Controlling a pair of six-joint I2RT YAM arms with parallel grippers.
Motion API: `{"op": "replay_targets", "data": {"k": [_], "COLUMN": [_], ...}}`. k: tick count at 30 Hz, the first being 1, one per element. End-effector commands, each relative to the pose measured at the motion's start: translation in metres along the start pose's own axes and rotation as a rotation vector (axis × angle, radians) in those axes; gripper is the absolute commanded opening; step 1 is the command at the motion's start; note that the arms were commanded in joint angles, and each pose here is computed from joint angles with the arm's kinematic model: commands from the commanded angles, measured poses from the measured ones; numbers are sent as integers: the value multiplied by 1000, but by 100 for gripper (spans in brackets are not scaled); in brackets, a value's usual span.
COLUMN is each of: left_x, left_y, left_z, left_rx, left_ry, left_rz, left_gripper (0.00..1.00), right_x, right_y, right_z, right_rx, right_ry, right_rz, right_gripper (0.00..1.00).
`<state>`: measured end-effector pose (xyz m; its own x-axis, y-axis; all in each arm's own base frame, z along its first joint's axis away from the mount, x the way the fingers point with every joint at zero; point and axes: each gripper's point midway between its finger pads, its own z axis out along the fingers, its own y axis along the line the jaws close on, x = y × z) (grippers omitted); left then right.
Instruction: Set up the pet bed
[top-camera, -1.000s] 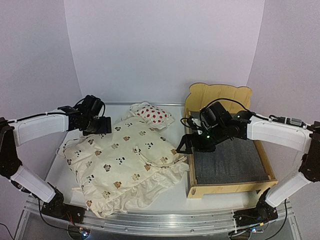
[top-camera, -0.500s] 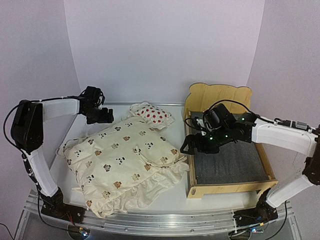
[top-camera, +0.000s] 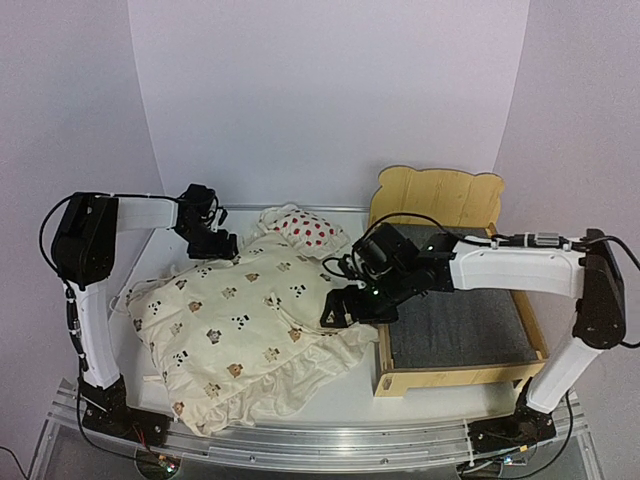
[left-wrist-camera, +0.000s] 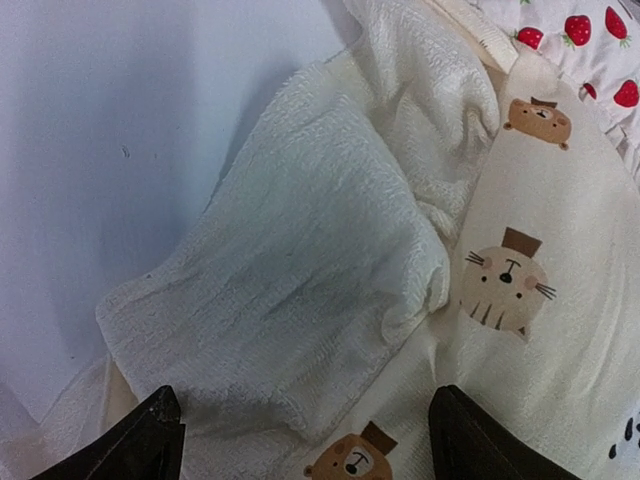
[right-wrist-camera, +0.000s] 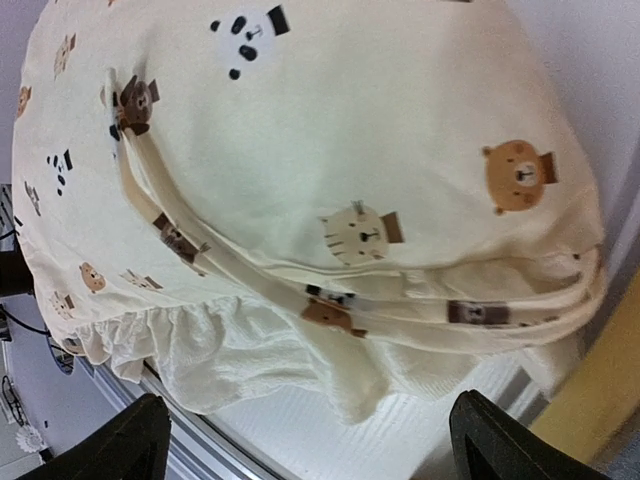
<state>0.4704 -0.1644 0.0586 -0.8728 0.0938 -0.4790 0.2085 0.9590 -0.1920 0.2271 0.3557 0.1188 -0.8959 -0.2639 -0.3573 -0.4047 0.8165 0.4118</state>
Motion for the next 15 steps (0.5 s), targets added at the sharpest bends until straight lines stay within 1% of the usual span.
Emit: {"op": "replay_targets", "data": {"k": [1, 6, 9, 15], "left_x": [16, 37, 46, 58], "left_y": [1, 10, 14, 24], "left_z": [-27, -37, -40, -42], "left_rx": [-25, -69, -83, -131], "left_ry": [29, 42, 47, 47], "left_rz": [-31, -80, -101, -120], "left_gripper": [83, 81, 79, 80], "right_x": [-15, -13, -1, 27], "right_y": [37, 68, 82, 83], "right_z": [22, 58, 80, 114], "right_rx": [-99, -176, -187, -142], "right_ry": [-42, -62, -38, -20], "right_rz": [63, 134, 147, 208], "right_gripper": [98, 98, 98, 98]}}
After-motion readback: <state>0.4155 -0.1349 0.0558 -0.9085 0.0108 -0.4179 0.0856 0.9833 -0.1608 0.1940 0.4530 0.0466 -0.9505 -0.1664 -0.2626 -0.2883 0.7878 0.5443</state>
